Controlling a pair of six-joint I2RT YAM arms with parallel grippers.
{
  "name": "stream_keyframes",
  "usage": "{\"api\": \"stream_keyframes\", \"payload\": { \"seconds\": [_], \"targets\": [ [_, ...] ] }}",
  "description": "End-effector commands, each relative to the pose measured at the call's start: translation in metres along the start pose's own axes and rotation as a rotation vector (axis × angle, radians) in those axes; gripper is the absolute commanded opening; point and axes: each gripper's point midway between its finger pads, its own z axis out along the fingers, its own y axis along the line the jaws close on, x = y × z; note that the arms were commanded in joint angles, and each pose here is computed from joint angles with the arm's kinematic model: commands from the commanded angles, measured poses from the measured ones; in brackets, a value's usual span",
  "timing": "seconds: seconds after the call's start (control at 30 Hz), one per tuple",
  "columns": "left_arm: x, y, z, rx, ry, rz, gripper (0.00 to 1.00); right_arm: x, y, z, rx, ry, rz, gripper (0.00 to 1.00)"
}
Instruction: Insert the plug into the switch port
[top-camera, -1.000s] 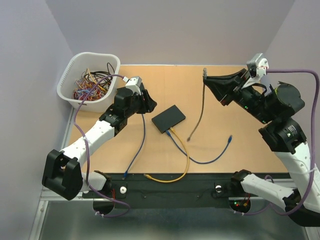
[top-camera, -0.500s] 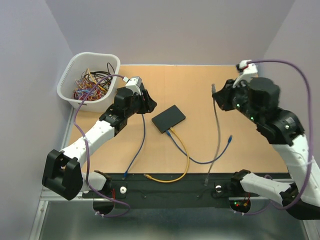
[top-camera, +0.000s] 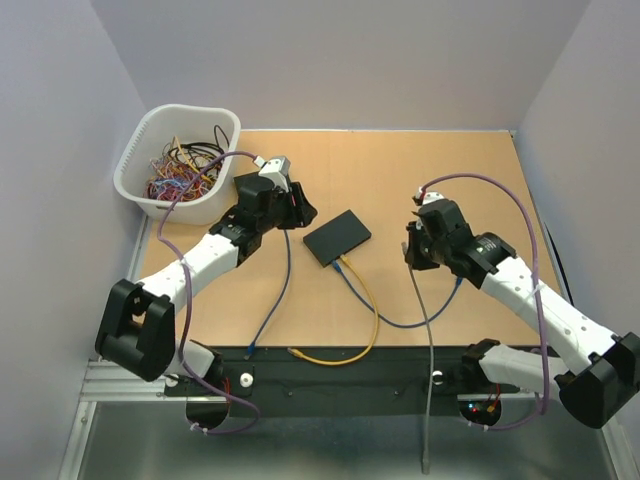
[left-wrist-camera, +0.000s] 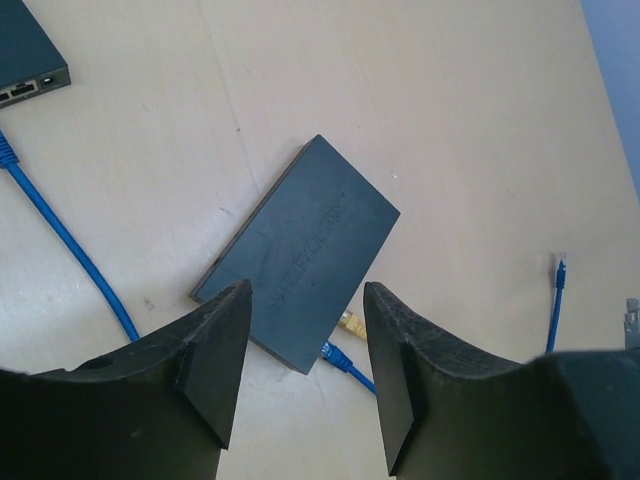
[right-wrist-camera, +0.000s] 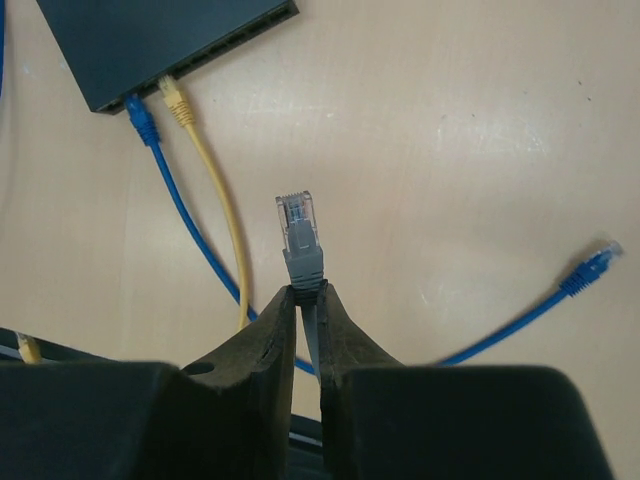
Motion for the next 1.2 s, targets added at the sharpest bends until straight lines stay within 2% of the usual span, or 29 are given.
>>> {"api": "stream_keyframes", "payload": {
  "seconds": [0.0, 0.1, 0.2, 0.33, 0.73, 1.17],
  "targets": [
    [-0.031, -0.021, 0.008, 0.073, -0.084, 0.006, 0.60, -0.029, 0.020, 0.009, -0.094, -0.145, 0.029, 0.00],
    [-0.027, -0.022, 0.019, 0.092, -0.070, 0.002, 0.63, -0.029, 0.019, 0.022, -0.082, -0.166, 0.055, 0.00],
    [-0.021, -0.022, 0.034, 0.112, -0.045, 0.002, 0.71, -0.021, 0.021, 0.043, -0.084, -0.160, 0.054, 0.01],
    [-0.017, -0.018, 0.050, 0.114, -0.023, 0.006, 0.72, -0.015, 0.027, 0.066, -0.105, -0.156, 0.053, 0.01],
    [0.005, 0.003, 0.088, 0.093, 0.034, -0.008, 0.69, 0.001, 0.039, 0.112, -0.132, -0.067, 0.005, 0.00],
    [0.038, 0.012, 0.104, 0.132, 0.080, -0.033, 0.66, 0.004, 0.057, 0.151, -0.159, 0.014, -0.033, 0.00]
  ]
}}
